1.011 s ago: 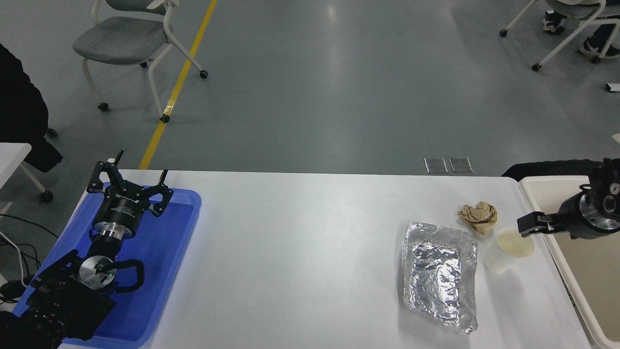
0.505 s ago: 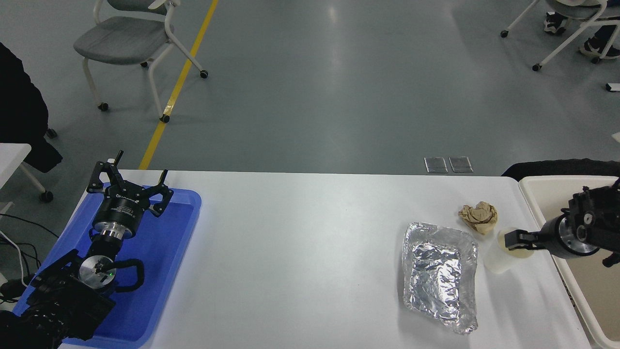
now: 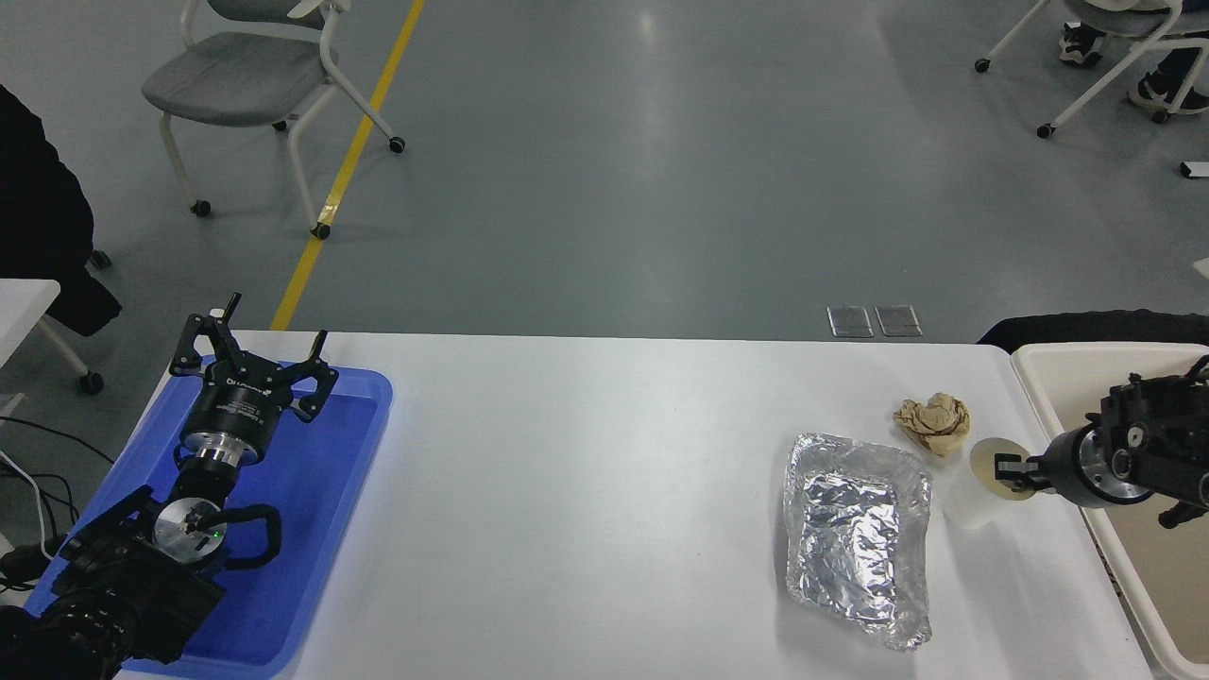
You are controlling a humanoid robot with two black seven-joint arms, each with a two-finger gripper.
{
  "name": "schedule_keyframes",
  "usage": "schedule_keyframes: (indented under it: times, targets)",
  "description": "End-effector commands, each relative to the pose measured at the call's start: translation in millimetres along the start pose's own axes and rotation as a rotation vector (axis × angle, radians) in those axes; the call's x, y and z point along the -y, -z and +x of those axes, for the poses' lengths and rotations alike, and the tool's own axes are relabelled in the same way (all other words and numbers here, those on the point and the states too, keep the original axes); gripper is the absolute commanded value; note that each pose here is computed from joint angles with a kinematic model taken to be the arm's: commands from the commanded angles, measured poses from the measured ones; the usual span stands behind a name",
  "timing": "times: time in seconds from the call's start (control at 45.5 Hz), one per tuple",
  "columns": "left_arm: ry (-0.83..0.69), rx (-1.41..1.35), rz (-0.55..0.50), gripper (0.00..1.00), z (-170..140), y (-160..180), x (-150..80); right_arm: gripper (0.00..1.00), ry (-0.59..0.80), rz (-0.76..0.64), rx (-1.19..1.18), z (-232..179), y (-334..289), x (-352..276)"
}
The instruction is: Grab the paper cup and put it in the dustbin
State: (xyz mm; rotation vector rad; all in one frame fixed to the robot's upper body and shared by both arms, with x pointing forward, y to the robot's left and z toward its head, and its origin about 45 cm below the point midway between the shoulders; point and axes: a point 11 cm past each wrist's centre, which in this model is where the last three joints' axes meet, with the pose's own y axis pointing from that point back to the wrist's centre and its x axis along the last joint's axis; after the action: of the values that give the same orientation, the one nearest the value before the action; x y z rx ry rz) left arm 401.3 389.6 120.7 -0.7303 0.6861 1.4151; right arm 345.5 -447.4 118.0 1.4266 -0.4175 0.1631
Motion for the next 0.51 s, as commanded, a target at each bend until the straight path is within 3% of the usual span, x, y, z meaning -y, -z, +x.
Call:
schedule_keyframes:
  times: [0.0,0.484]
  targets:
    - [0.001,0.0,-0.001,1.0,-1,0,1,0.0,-0.021,0.023,-0.011,25,3,-28]
    - [0.0,0.001,-0.001,1.0,0,-1,0,0.0,-0.016,-0.037,-0.145,96,7,-216]
